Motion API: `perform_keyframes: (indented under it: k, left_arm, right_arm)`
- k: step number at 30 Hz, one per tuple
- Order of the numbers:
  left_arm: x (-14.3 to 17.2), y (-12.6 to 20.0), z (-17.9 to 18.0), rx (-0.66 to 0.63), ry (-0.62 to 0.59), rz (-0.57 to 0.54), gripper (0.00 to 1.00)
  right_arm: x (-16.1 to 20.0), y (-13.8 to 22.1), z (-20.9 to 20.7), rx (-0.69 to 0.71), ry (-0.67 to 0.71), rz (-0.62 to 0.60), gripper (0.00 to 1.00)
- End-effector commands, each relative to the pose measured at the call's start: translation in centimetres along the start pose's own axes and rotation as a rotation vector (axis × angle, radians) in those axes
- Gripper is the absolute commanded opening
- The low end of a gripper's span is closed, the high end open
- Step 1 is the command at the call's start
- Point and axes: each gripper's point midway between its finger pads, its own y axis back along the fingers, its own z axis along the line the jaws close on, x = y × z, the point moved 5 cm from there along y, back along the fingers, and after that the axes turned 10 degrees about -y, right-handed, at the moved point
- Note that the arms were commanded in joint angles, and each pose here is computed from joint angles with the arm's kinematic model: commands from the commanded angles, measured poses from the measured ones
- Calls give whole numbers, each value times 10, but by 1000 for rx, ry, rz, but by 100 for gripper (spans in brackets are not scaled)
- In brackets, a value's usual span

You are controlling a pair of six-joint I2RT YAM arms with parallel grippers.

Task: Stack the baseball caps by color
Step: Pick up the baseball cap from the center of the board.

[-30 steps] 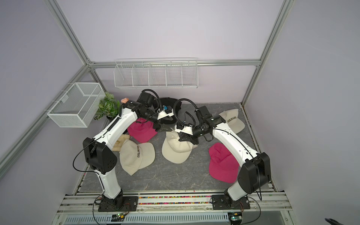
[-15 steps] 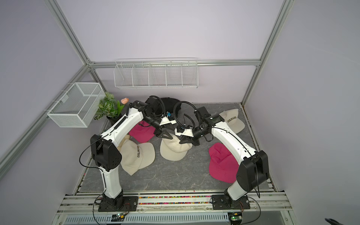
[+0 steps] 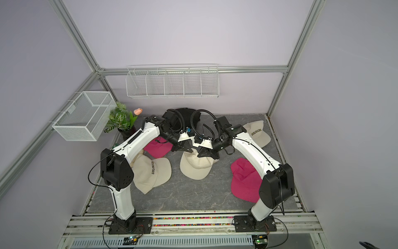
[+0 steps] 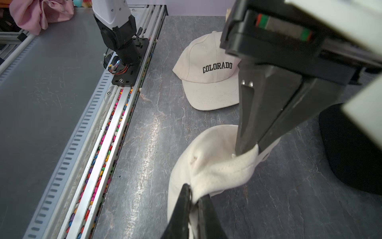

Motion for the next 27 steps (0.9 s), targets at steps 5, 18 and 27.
perform_keyframes:
  k: [5,18,27]
  left_arm:
    - [-14,44,-19,-22,-75,-143,0]
    - [-16,52,-21,-41,-89,-142,0]
    - [-15,53,-15,-53,-77,-128,0]
  right_arm:
    - [13,4,-6,-11,-70,-22,54]
    - [53,18,-18,-55,-143,-88,63]
    - [66,14,-12,-112,-184,-82,49]
